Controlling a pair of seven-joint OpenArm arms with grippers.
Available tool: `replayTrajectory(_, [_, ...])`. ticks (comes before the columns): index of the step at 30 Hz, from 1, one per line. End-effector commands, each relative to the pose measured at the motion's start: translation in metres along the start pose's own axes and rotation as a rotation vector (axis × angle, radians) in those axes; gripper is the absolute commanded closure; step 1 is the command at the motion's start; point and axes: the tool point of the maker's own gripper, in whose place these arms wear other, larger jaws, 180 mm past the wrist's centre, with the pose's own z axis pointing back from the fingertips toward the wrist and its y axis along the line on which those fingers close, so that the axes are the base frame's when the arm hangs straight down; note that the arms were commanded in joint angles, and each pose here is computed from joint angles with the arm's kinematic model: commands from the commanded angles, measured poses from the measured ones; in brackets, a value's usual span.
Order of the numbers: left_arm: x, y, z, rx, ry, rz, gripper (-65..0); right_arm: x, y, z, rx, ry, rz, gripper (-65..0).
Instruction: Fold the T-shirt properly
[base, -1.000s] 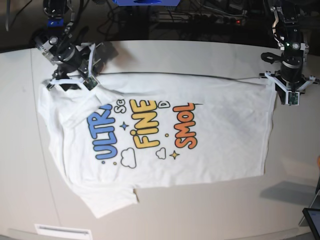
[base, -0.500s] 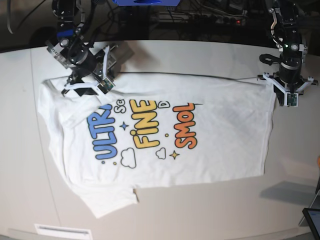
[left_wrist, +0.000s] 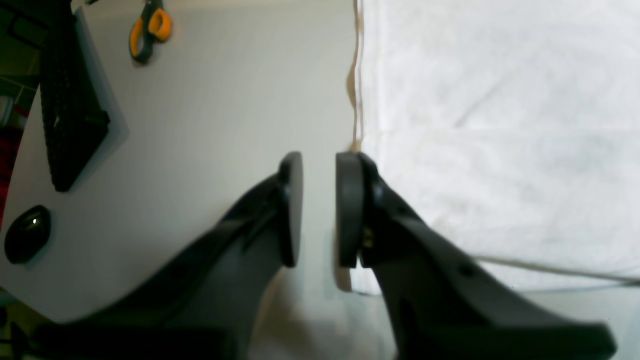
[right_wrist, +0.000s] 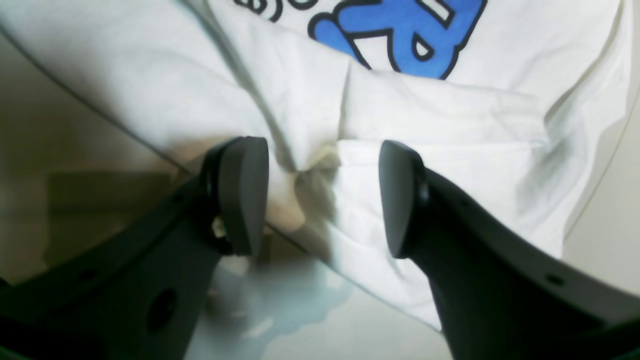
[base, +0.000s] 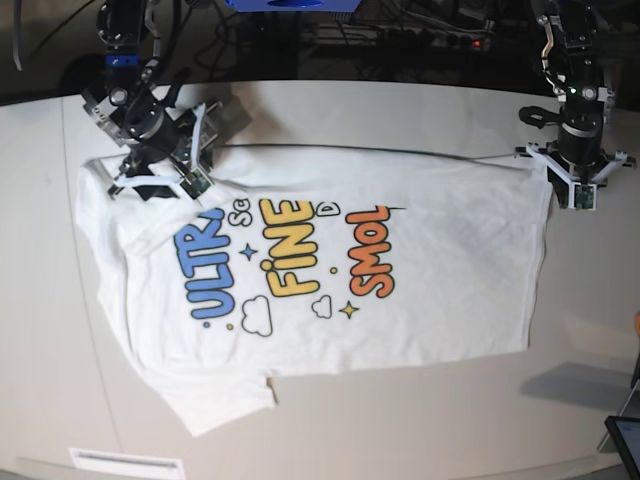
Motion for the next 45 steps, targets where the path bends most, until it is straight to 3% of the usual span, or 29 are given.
replayTrajectory(1, [0.012,0.008,0.002,0.020,-0.040,-0.013,-12.3,0.010,-0.004,0.002,-0.013,-0.039,-0.003,-33.7])
replayTrajectory(6, [0.011,0.008,0.002,0.019,-0.039,-0.013,-12.1,0.011,-0.005,-0.001,-0.010,-0.039,-0.006,-33.1])
replayTrajectory(11, [0.012,0.008,0.002,0.020,-0.040,-0.013,-12.1,0.006,-0.002,-0.007,0.005,-0.025,-0.012,-22.9])
replayTrajectory(17, [0.012,0.008,0.001,0.020,-0.041,-0.012,-12.1,0.005,-0.002,-0.011,0.012,-0.019,-0.015,-21.0])
replayTrajectory(19, [0.013,0.009,0.001,0.021,-0.042,-0.011,-12.1,0.005,-0.001,-0.012,0.013,-0.018,-0.015,-15.7])
replayTrajectory(22, [0.014,0.009,0.001,0.022,-0.044,-0.011,-12.1,0.004,-0.007,-0.013,0.002,0.010,-0.011,-1.0])
replayTrajectory(33, [0.009,0.010,-0.001,0.025,-0.032,-0.007,-12.1,0.016,-0.031,-0.015,-0.049,0.050,0.010,-1.5])
replayTrajectory(45, [0.001,0.012,-0.002,0.029,-0.011,-0.004,-12.1,0.063,-0.025,-0.021,-0.032,0.006,0.116,-1.5])
